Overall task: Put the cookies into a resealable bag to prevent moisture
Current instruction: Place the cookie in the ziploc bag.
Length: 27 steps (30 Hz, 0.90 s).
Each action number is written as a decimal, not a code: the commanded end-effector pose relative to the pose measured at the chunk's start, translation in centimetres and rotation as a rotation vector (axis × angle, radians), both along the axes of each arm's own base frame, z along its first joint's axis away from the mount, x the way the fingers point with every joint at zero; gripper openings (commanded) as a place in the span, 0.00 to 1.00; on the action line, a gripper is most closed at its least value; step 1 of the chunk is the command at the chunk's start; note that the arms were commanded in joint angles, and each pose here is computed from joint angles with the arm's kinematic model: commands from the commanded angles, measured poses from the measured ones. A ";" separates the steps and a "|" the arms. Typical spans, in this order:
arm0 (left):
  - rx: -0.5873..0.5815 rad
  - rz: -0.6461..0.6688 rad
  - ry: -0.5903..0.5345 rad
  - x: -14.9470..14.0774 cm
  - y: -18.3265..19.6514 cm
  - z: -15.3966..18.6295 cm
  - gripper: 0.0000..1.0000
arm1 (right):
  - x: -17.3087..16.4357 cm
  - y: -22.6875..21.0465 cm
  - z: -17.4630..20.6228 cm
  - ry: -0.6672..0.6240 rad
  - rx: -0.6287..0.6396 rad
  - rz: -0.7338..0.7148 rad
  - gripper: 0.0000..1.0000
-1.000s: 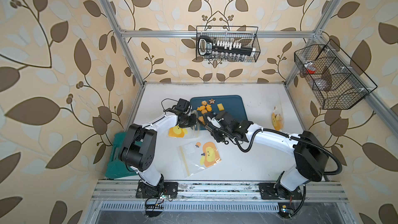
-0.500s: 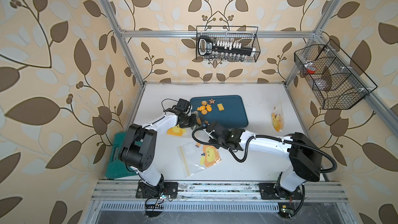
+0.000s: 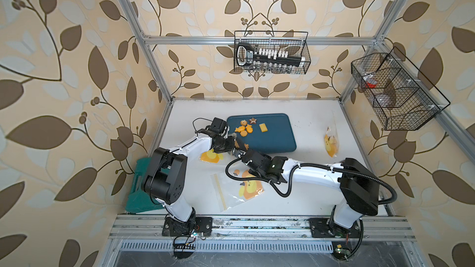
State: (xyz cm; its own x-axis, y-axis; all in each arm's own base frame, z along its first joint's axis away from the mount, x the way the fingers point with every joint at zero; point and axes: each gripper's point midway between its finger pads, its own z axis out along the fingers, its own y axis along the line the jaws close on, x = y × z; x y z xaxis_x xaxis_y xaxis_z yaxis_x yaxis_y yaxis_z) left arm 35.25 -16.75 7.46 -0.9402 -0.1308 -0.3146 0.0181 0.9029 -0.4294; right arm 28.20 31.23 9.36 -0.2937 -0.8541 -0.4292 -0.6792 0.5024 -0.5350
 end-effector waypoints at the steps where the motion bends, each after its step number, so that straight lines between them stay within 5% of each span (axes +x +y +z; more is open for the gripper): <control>1: -0.040 -0.027 -0.080 1.1 -0.7 2.5 0.00 | -0.3 -0.1 -1.0 0.039 -0.082 0.028 0.10; 8: -0.105 -0.072 -0.111 0.5 -1.8 3.5 0.00 | -0.7 1.0 -1.5 0.095 -0.055 0.077 0.10; 15: -0.121 -0.099 -0.104 0.2 -2.3 3.3 0.00 | -1.2 2.5 1.3 0.134 0.122 0.132 0.10; 27: -0.152 -0.122 -0.124 0.0 -2.9 3.9 0.00 | 0.5 0.9 2.7 0.186 0.284 0.063 0.09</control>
State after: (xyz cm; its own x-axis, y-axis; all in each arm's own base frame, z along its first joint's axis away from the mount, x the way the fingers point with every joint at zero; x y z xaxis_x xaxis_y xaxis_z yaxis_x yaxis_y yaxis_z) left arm 36.08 -19.03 10.32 -0.9148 -0.1124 -0.3880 0.1240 0.8360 -0.5345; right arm 28.06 30.88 10.03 -0.3515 -0.7895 -0.5032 -0.7974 0.5341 -0.2810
